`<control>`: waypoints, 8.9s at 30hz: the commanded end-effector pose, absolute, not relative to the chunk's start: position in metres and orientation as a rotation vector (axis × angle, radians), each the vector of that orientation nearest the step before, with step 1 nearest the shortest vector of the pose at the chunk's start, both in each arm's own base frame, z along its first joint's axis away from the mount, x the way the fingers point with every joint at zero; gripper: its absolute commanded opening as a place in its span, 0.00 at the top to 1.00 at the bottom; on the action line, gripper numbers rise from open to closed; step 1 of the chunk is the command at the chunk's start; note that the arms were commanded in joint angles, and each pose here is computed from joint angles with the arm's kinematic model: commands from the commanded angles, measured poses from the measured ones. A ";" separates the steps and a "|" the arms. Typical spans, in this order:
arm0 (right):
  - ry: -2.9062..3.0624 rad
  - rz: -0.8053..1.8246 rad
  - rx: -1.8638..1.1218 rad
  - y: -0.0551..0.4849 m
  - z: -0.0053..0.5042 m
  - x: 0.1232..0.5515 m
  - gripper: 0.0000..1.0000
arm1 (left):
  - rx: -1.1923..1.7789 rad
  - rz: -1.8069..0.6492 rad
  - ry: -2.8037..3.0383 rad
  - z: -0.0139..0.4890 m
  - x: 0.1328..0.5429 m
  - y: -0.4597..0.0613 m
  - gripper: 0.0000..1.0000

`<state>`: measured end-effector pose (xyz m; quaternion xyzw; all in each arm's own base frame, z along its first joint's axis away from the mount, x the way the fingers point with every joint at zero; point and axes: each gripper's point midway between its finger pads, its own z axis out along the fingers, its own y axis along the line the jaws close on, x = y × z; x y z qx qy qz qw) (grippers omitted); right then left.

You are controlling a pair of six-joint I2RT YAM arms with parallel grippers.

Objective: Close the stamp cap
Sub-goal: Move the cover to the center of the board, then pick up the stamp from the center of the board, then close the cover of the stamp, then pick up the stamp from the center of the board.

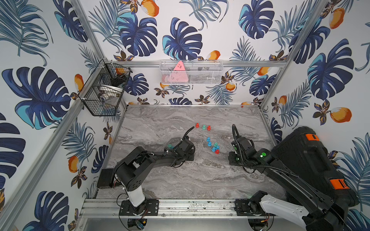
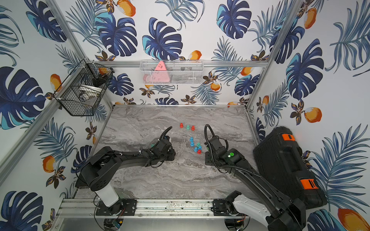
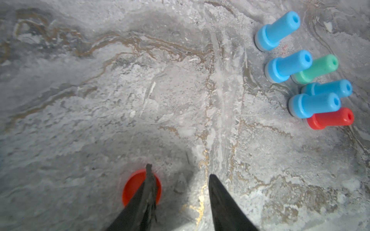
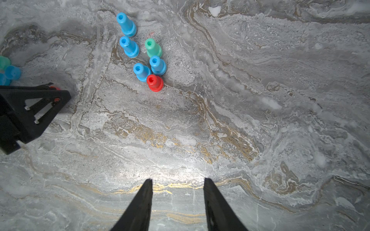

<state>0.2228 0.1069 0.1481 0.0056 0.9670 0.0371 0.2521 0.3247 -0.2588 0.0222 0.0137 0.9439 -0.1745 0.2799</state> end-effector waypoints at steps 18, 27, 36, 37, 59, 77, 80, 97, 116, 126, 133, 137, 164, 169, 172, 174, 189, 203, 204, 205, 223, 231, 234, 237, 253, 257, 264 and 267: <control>2.599 0.114 0.034 0.107 0.153 0.226 0.55 | 0.132 -0.399 2.690 -0.010 0.279 -0.285 0.52; 2.596 0.114 0.032 0.107 0.154 0.226 0.55 | 0.161 -0.380 2.670 0.003 0.280 -0.288 0.52; 2.591 0.138 0.023 0.110 0.155 0.226 0.54 | 0.225 -0.381 2.568 0.059 0.287 -0.302 0.51; 2.585 0.144 0.024 0.110 0.157 0.226 0.54 | 0.229 -0.386 2.554 0.067 0.288 -0.304 0.51; 2.674 0.192 -0.042 0.125 0.137 0.229 0.54 | 0.154 -0.522 2.284 0.223 0.181 -0.217 0.50; 2.643 0.120 -0.015 0.114 0.142 0.232 0.54 | 0.229 -0.408 2.267 0.201 0.180 -0.204 0.50; 2.644 0.121 -0.006 0.114 0.142 0.232 0.54 | 0.256 -0.377 2.264 0.193 0.184 -0.210 0.50; 2.738 0.057 -0.080 0.149 0.121 0.278 0.53 | 0.336 -0.337 2.197 0.174 0.193 -0.220 0.49; 2.857 -0.021 -0.055 0.157 0.065 0.344 0.56 | 0.335 -0.349 2.185 0.188 0.190 -0.212 0.49; 2.882 -0.007 -0.054 0.160 0.054 0.343 0.61 | 0.324 -0.352 2.187 0.187 0.188 -0.207 0.49; 2.888 -0.004 -0.046 0.159 0.054 0.340 0.64 | 0.321 -0.361 2.181 0.188 0.188 -0.207 0.49; 2.889 -0.007 -0.037 0.158 0.054 0.338 0.65 | 0.321 -0.367 2.182 0.188 0.187 -0.207 0.49; 2.926 -0.021 -0.017 0.153 0.034 0.327 0.76 | 0.300 -0.375 2.180 0.188 0.186 -0.202 0.49; 2.919 -0.059 -0.039 0.154 0.041 0.323 0.79 | 0.301 -0.376 2.180 0.188 0.186 -0.202 0.49; 2.896 -0.084 -0.067 0.159 0.050 0.318 0.79 | 0.307 -0.369 2.180 0.189 0.186 -0.201 0.49; 2.885 -0.083 -0.086 0.165 0.058 0.315 0.79 | 0.311 -0.365 2.179 0.190 0.186 -0.200 0.49; 2.822 0.084 -0.321 0.271 0.085 0.285 0.79 | 0.295 -0.381 2.175 0.194 0.183 -0.195 0.49; 2.843 0.079 -0.408 0.311 0.062 0.274 0.80 | 0.285 -0.390 2.171 0.194 0.181 -0.190 0.49; 2.844 0.080 -0.408 0.312 0.061 0.274 0.80 | 0.284 -0.391 2.171 0.194 0.181 -0.189 0.49; 2.845 0.080 -0.413 0.314 0.060 0.274 0.80 | 0.284 -0.392 2.170 0.194 0.181 -0.189 0.49; 2.864 0.063 -0.425 0.321 0.044 0.275 0.80 | 0.276 -0.394 2.159 0.198 0.180 -0.184 0.49; 2.875 0.050 -0.432 0.321 0.036 0.274 0.80 | 0.276 -0.391 2.154 0.201 0.180 -0.183 0.49; 2.880 0.051 -0.430 0.320 0.034 0.273 0.80 | 0.272 -0.393 2.153 0.200 0.180 -0.182 0.49; 2.889 0.049 -0.425 0.319 0.031 0.271 0.80 | 0.270 -0.391 2.154 0.200 0.180 -0.181 0.49; 2.923 -0.029 -0.438 0.310 0.017 0.268 0.80 | 0.263 -0.411 2.169 0.197 0.177 -0.180 0.49; 2.919 -0.039 -0.430 0.310 0.016 0.276 0.80 | 0.255 -0.424 2.179 0.197 0.174 -0.176 0.49; 2.927 -0.037 -0.380 0.303 0.016 0.303 0.80 | 0.222 -0.465 2.202 0.195 0.167 -0.171 0.49; 2.928 -0.029 -0.375 0.303 0.016 0.316 0.80 | 0.228 -0.450 2.205 0.197 0.167 -0.168 0.50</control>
